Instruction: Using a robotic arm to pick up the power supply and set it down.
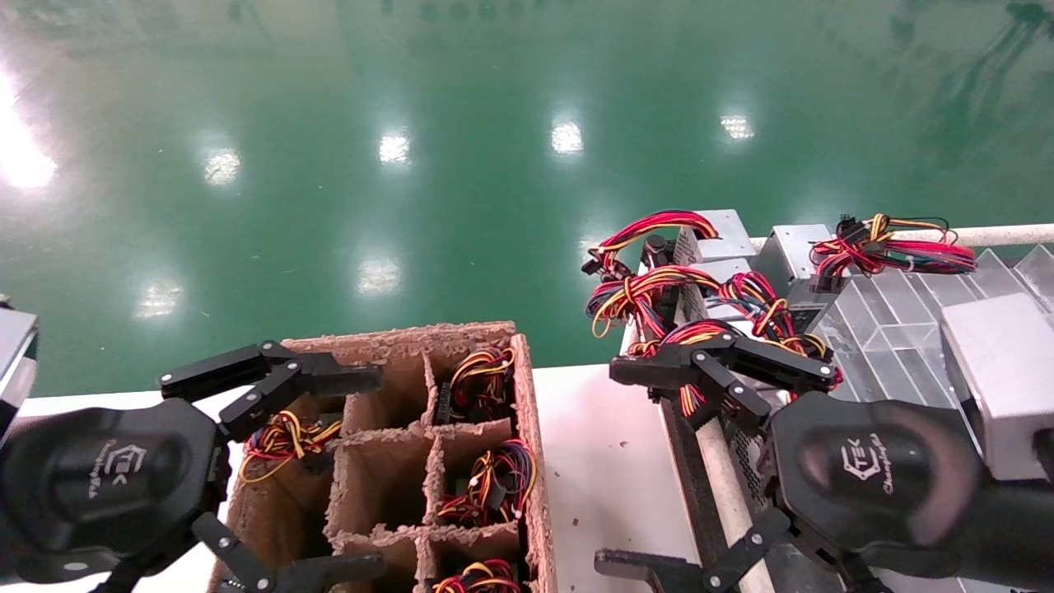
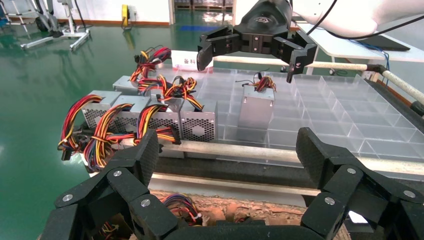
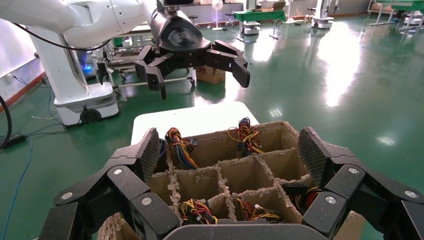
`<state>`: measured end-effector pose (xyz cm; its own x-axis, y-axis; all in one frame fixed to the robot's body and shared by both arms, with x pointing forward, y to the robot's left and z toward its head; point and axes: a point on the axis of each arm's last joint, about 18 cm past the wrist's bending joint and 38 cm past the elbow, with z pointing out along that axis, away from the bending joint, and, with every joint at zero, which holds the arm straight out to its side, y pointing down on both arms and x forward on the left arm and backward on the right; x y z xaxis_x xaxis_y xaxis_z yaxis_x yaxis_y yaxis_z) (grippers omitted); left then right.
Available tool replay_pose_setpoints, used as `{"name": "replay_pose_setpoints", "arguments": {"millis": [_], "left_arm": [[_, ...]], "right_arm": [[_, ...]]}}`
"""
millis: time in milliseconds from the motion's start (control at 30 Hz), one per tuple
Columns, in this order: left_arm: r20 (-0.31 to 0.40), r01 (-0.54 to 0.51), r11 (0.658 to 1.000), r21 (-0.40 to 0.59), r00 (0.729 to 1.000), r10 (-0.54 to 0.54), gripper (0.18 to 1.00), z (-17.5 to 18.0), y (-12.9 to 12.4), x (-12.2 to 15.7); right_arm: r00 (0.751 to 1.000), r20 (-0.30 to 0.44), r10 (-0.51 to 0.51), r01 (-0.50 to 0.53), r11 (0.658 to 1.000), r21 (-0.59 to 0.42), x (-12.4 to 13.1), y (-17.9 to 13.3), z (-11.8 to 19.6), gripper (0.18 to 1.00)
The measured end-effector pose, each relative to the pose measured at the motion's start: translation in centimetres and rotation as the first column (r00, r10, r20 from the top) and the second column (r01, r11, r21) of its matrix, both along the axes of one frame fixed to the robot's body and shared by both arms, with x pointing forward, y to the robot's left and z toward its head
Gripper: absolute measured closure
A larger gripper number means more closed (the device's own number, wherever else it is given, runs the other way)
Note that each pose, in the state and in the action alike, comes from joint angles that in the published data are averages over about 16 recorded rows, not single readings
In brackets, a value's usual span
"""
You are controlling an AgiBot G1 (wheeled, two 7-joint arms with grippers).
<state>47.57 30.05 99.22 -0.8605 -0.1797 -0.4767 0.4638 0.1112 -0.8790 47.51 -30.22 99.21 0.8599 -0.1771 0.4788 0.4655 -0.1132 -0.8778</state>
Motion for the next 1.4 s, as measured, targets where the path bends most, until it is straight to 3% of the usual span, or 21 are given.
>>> {"name": "replay_pose_setpoints", "arguments": {"millis": [967,1167,1400], "left_arm": [[0.000,0.000,1.000,0.000,1.000,0.000,0.200,0.0,0.0,0.0],[0.000,0.000,1.000,0.000,1.000,0.000,0.245,0.0,0.0,0.0],[0.000,0.000,1.000,0.000,1.000,0.000,0.335,0.0,0.0,0.0]], "right_arm": [[1.000,-0.002,-0.005,0.005,1.000,-0.006,0.6,0.2,-0.7,0.179],[1.000,0.005,-0.009,0.009,1.000,-0.018,2.8,1.1,-2.0,0.179],[1.000,0.008,-0.023,0.023,0.999,-0.024,8.2,3.7,-3.8,0.179]]}}
